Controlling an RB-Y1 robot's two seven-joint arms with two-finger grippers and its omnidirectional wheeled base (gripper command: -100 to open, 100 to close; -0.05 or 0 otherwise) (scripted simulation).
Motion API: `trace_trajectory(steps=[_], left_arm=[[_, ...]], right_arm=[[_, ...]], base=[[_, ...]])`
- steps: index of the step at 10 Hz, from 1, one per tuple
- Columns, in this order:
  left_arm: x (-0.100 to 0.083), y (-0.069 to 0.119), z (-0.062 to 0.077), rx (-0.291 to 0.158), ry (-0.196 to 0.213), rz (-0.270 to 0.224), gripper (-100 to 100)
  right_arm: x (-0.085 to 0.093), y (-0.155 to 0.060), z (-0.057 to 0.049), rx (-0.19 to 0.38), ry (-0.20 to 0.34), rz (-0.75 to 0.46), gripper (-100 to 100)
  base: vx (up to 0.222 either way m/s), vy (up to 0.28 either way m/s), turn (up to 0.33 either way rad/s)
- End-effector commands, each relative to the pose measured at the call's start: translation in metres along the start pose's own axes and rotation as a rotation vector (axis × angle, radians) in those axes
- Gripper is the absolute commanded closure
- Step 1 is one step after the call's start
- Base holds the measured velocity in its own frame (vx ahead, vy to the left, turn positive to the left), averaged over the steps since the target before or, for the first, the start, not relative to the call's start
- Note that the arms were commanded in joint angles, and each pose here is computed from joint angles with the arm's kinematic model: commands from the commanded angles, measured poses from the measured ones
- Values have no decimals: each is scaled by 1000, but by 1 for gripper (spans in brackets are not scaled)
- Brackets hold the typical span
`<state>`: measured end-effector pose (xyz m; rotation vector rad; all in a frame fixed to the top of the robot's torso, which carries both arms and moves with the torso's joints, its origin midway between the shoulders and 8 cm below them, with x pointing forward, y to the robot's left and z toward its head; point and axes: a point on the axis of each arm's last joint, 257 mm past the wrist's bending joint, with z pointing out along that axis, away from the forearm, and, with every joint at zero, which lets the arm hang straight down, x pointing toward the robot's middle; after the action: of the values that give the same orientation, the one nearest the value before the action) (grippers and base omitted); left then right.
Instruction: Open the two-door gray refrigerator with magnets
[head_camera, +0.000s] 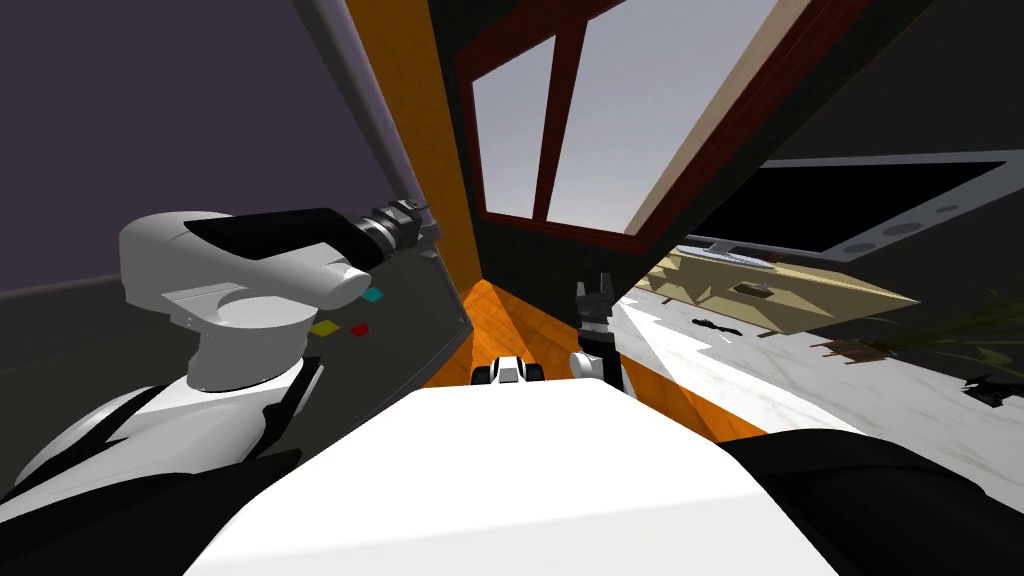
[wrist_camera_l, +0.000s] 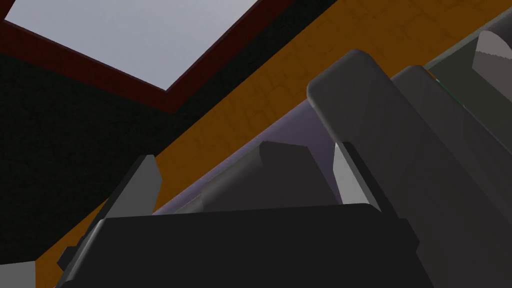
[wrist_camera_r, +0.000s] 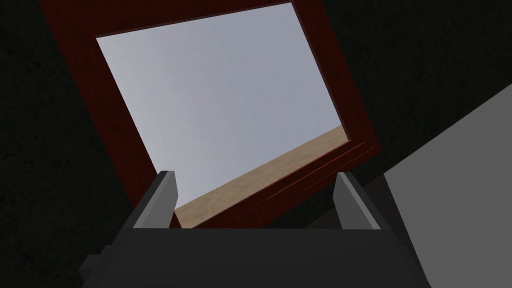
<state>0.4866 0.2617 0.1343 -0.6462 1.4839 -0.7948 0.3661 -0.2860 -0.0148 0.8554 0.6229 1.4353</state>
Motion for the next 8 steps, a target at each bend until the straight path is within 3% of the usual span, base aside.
trace_trajectory(steps=[1, 2, 8], left_arm=[[15, -14, -8, 34, 42, -3, 100], [15, -14, -8, 34, 42, -3, 100], [61, -51, -38, 131, 172, -4, 100]], right_arm=[[0, 0, 0, 0, 0, 0, 0], [0, 0, 0, 0, 0, 0, 0], [0, 0, 0, 0, 0, 0, 0]], base=[[-181, -54, -114], [-276, -35, -67], [-323, 15, -76]])
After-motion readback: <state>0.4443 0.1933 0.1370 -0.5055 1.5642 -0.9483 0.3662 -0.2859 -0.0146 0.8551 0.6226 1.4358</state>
